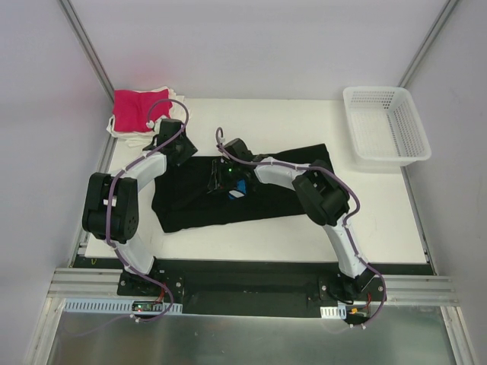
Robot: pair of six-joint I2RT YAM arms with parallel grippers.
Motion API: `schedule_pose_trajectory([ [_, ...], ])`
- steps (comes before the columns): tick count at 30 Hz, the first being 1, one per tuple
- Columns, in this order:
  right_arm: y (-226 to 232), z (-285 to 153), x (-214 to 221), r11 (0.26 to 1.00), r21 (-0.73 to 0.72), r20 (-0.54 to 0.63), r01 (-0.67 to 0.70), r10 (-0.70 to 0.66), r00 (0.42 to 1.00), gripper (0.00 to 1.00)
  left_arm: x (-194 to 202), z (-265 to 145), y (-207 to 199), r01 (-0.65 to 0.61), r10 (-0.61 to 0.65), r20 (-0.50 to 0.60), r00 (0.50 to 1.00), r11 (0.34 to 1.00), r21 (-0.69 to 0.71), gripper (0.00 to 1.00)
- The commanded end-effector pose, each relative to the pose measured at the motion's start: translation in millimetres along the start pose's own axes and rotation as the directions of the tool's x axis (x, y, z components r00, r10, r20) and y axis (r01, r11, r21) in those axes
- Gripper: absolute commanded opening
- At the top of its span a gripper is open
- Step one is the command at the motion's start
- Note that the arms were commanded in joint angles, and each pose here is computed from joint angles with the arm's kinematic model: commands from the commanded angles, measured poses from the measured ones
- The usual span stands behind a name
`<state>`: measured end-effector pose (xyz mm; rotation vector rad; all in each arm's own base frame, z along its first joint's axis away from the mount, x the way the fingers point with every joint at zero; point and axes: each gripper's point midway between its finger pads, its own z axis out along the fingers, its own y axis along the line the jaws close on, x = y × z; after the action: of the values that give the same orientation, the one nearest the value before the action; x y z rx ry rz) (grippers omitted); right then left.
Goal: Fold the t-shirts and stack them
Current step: Fold the other side of the tshirt into a rectangle
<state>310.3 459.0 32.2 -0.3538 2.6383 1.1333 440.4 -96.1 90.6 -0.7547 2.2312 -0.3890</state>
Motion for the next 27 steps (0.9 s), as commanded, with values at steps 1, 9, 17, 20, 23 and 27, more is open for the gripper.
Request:
schedule_pose_trajectory([
  [1,2,-4,-23,1.0,0.0,0.041,0.013,-0.013,0.999,0.34,-17,-6,-12,-0.023,0.022,0.053,0.998,0.999,0.028,0.4],
  [9,-13,0,-37,1.0,0.014,0.056,-0.011,0.011,0.998,0.38,-19,-3,-10,-0.036,0.035,0.059,0.998,0.999,0.016,0.4],
  [17,-25,4,-41,0.998,0.046,0.071,-0.032,0.028,0.997,0.36,-21,0,-5,-0.03,0.03,0.062,0.998,1.0,0.001,0.39],
  [20,-32,7,-41,0.997,0.07,0.073,-0.04,0.035,0.997,0.36,-22,1,-3,-0.029,0.03,0.062,0.998,1.0,-0.004,0.39],
  [23,-35,10,-42,0.995,0.082,0.073,-0.049,0.043,0.996,0.37,-22,3,-1,-0.027,0.027,0.059,0.998,1.0,-0.007,0.39],
  [27,-40,13,-41,0.993,0.1,0.076,-0.057,0.05,0.996,0.38,-22,3,0,-0.033,0.034,0.061,0.998,0.999,-0.011,0.38],
])
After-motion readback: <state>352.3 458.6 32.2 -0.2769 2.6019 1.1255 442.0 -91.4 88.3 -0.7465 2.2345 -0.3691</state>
